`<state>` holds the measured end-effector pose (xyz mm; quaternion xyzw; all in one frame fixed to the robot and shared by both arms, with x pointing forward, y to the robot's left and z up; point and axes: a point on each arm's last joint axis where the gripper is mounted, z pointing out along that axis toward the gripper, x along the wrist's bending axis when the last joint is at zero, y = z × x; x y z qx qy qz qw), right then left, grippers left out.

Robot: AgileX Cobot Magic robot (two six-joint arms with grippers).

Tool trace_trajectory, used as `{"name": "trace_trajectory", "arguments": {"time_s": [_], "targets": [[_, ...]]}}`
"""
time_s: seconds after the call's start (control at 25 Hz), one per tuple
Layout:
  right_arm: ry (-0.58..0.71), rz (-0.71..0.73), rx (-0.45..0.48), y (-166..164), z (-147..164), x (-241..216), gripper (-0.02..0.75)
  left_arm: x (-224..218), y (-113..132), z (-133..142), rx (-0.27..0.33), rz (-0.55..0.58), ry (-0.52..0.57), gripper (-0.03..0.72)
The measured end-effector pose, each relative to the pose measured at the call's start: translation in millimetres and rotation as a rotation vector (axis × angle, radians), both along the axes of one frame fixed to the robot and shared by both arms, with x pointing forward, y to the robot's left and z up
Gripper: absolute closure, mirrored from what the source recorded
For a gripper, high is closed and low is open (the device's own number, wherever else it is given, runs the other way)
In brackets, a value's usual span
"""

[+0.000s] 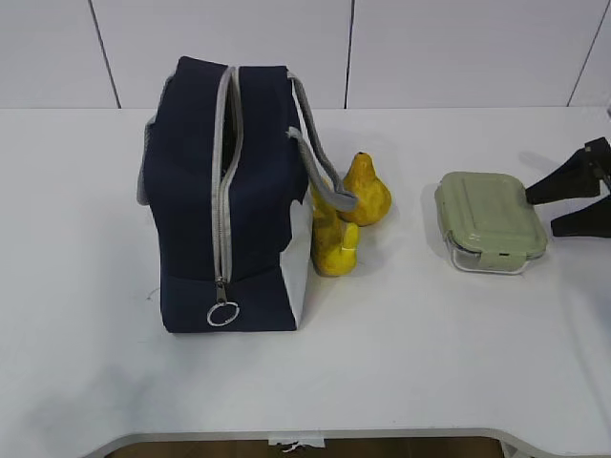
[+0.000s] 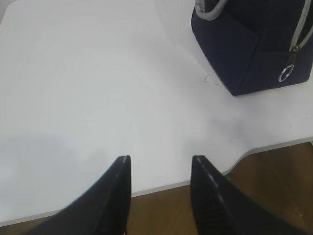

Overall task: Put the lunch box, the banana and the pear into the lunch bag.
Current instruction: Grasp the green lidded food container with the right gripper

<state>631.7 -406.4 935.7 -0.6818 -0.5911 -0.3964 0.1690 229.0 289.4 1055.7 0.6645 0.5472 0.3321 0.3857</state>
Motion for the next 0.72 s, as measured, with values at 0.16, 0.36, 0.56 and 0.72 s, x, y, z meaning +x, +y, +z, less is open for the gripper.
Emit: {"name": "trace_trajectory", "arguments": {"time_s": [0.16, 0.36, 0.56, 0.72], "targets": [[-0.041, 0.009, 0.021, 3, -2, 4, 0.144, 0, 0, 0, 0.0, 0.0, 0.0, 0.381], [-0.025, 0.001, 0.046, 3, -15, 7, 0.145, 0, 0, 0, 0.0, 0.0, 0.0, 0.381], [-0.025, 0.032, 0.045, 14, -23, 11, 0.146, 0, 0, 0, 0.0, 0.001, 0.0, 0.381], [-0.037, 0.065, 0.045, 26, -23, 14, 0.146, 0, 0, 0, 0.0, 0.002, 0.0, 0.381]]}}
